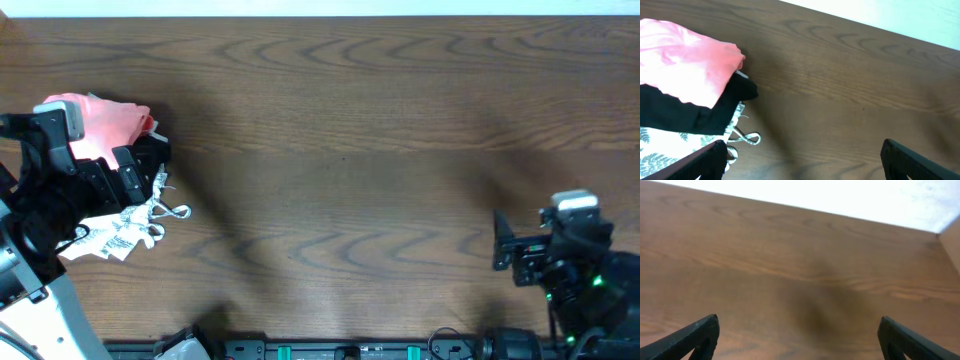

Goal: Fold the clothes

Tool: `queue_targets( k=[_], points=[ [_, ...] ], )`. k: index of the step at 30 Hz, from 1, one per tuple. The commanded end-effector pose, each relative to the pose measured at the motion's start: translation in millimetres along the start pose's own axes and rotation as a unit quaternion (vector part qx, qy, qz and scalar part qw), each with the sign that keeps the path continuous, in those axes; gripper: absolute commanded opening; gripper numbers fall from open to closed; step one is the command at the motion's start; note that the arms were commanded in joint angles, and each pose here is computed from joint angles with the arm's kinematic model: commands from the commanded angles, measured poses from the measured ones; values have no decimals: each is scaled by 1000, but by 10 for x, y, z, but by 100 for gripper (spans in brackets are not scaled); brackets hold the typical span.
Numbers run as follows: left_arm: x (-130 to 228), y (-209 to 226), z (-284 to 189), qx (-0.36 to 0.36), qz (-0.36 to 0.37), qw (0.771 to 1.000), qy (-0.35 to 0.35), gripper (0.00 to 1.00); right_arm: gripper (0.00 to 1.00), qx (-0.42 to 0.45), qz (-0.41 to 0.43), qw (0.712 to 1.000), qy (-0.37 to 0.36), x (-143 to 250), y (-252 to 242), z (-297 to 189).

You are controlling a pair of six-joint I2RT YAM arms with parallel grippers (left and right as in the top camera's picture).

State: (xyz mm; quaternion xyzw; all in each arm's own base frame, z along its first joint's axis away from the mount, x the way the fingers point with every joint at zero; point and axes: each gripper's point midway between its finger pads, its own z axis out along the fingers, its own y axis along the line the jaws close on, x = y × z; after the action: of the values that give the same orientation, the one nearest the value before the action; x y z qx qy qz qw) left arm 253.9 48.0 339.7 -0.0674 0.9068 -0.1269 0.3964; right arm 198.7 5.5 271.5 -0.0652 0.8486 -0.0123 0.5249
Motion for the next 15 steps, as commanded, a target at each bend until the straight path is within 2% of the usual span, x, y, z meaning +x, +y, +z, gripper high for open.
queue_targets(
  k=[1, 8, 15],
  points=[
    [13, -1, 12, 0, 8, 1000, 4, 98, 99, -20, -22, 999, 16, 385, 117, 194],
    [13, -1, 12, 0, 8, 1000, 4, 98, 99, -72, -27, 997, 5, 1026, 372, 545],
    [13, -1, 12, 0, 8, 1000, 4, 98, 99, -79, -23, 997, -5, 1335, 439, 669]
  ],
)
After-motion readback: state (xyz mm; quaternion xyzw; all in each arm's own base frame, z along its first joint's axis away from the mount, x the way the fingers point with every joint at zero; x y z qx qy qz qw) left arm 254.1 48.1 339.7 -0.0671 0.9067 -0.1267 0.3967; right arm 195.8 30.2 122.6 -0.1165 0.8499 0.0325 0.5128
